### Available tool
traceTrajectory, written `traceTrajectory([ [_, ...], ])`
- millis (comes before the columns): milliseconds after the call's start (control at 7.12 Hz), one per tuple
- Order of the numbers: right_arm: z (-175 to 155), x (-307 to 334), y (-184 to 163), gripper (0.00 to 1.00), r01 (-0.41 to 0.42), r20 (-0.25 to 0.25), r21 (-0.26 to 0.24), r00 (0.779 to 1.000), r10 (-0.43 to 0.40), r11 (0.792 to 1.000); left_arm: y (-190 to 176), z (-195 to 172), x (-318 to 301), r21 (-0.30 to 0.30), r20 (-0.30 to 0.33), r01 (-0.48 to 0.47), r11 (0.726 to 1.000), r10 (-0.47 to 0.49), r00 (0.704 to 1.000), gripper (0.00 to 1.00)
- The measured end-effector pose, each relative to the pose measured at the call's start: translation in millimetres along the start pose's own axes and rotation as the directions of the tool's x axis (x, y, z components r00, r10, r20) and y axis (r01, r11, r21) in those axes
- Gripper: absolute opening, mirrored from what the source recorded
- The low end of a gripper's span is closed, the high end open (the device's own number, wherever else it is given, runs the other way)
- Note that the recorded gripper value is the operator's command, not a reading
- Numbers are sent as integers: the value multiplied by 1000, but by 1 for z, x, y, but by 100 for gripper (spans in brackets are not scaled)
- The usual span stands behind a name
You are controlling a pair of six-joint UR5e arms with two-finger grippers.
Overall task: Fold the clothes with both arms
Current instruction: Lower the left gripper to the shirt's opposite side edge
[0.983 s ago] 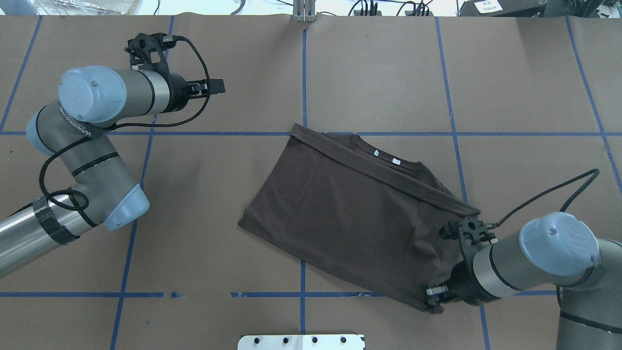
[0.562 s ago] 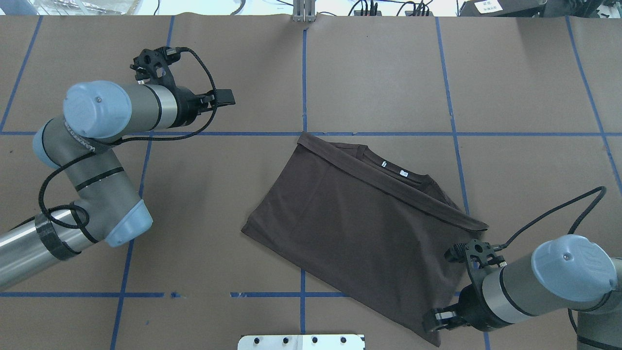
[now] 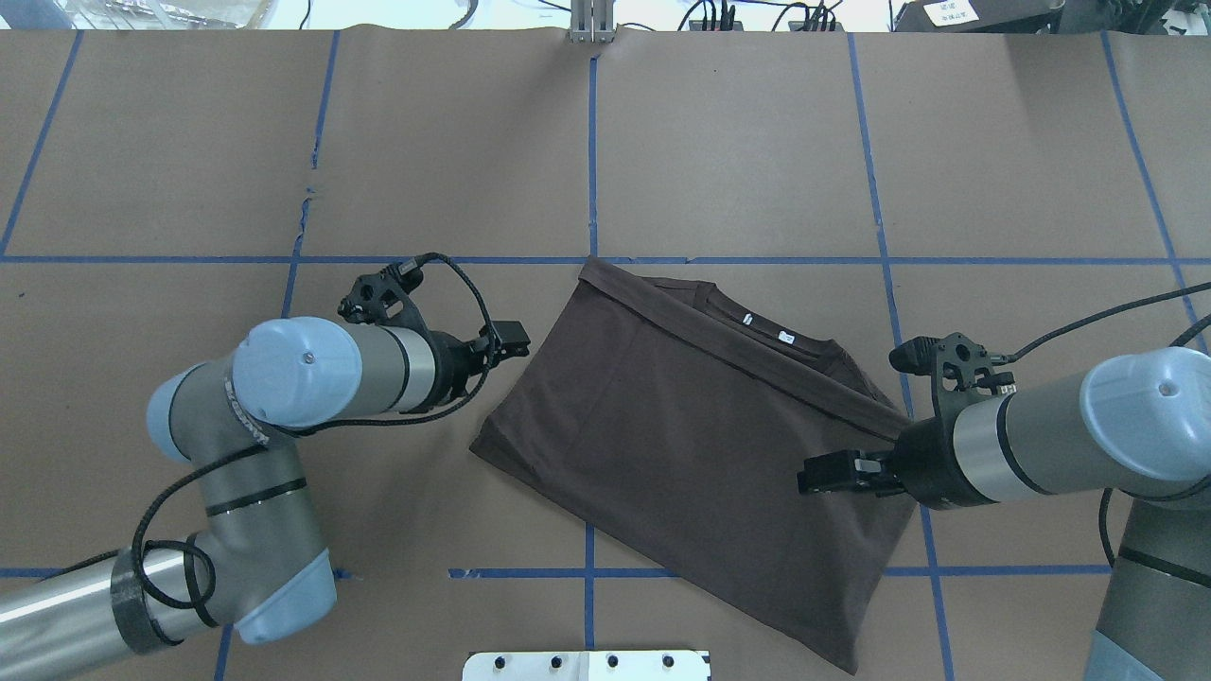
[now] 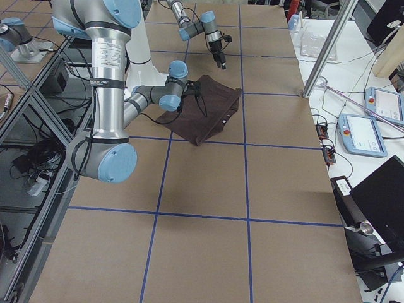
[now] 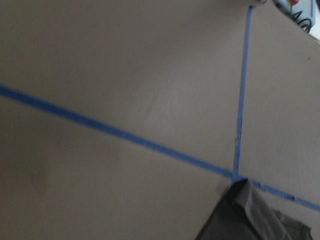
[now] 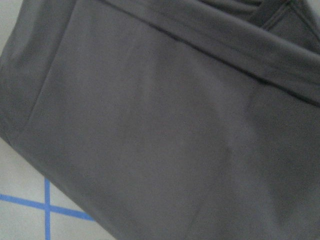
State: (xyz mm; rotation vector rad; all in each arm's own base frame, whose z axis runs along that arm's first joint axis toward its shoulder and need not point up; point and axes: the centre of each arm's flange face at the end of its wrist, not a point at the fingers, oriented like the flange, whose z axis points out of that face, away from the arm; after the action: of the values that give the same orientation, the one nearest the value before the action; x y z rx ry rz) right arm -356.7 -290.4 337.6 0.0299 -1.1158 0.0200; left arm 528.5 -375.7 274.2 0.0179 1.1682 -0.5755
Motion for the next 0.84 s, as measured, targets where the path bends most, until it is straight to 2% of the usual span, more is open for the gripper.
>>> traceTrajectory([
  [140, 1, 2, -8, 100, -5, -9, 36, 1000, 5, 999, 27, 1, -3, 5, 63, 44, 999, -45, 997, 89],
  [421, 2, 3, -14, 100, -8, -17, 61, 1000, 9, 998, 54, 6, -4, 32, 153, 66, 997, -70, 986, 87],
  [702, 2, 5, -16, 100, -11, -19, 68, 1000, 12, 998, 60, 15, -6, 46, 187, 64, 997, -72, 980, 81],
  [843, 1, 5, -17, 100, -13, -20, 72, 1000, 14, 997, 60, 19, -7, 56, 194, 62, 997, -72, 978, 70],
])
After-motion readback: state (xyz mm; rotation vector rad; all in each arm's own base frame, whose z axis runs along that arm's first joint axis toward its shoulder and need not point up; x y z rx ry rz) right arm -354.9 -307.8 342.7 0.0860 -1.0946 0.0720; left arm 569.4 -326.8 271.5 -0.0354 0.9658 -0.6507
